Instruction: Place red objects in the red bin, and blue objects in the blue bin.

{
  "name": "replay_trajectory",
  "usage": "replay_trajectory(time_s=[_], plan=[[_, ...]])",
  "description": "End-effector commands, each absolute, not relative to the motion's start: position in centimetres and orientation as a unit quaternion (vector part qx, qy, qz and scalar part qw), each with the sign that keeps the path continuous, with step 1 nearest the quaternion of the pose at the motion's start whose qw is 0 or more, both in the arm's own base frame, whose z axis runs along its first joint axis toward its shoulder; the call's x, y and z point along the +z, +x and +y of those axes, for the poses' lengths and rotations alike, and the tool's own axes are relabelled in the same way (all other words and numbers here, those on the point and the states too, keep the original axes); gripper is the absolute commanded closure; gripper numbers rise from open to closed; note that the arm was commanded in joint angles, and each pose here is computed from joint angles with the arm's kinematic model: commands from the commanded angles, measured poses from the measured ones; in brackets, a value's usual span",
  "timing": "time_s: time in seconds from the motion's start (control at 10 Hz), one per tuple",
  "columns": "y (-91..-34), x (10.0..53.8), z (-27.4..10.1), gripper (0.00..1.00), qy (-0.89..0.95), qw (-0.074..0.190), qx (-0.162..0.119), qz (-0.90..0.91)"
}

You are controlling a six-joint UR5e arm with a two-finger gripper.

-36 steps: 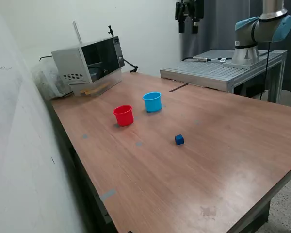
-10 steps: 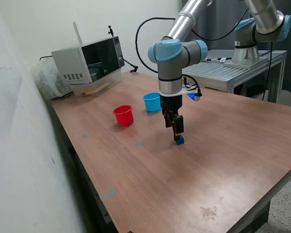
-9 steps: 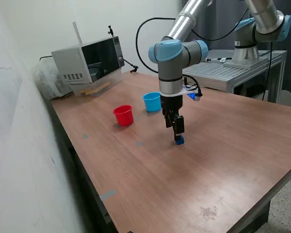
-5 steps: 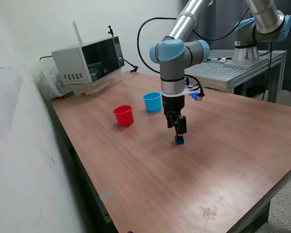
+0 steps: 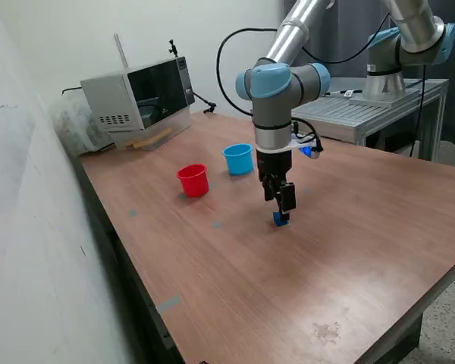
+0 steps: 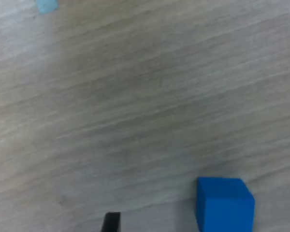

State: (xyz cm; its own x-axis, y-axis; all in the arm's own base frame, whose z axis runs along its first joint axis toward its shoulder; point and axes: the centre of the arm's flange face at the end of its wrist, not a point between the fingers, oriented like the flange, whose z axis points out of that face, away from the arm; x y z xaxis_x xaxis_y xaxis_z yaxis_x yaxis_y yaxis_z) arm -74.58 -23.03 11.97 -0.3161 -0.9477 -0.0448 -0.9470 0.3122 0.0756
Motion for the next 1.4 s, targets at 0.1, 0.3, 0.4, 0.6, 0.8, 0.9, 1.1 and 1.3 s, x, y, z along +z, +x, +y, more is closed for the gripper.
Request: replay_trajectory(time_s=[0.1,0.3,0.4,0.6,0.8,0.9,1.1,1.3], plan=[[-74.0,11.3,-23.2,1.00,0.587,-0.002,-0.040,-0.809],[-73.9,11.3,-23.5,1.00,0.592,-0.002,-0.040,-0.805],[-73.9,11.4,-23.6,1.00,0.597,-0.001,-0.040,-0.801],[-73.9,11.5,-23.9,1.00,0.608,0.006,-0.028,-0.793],[-73.9,12.0,-23.9,1.00,0.636,0.007,-0.027,-0.771],[-73.6,14.1,-23.9,1.00,0.646,0.014,-0.031,-0.762],[-70.7,21.2,-23.5,1.00,0.661,0.032,-0.043,-0.749],[-67.1,28.1,-22.0,1.00,0.673,0.028,-0.043,-0.738]])
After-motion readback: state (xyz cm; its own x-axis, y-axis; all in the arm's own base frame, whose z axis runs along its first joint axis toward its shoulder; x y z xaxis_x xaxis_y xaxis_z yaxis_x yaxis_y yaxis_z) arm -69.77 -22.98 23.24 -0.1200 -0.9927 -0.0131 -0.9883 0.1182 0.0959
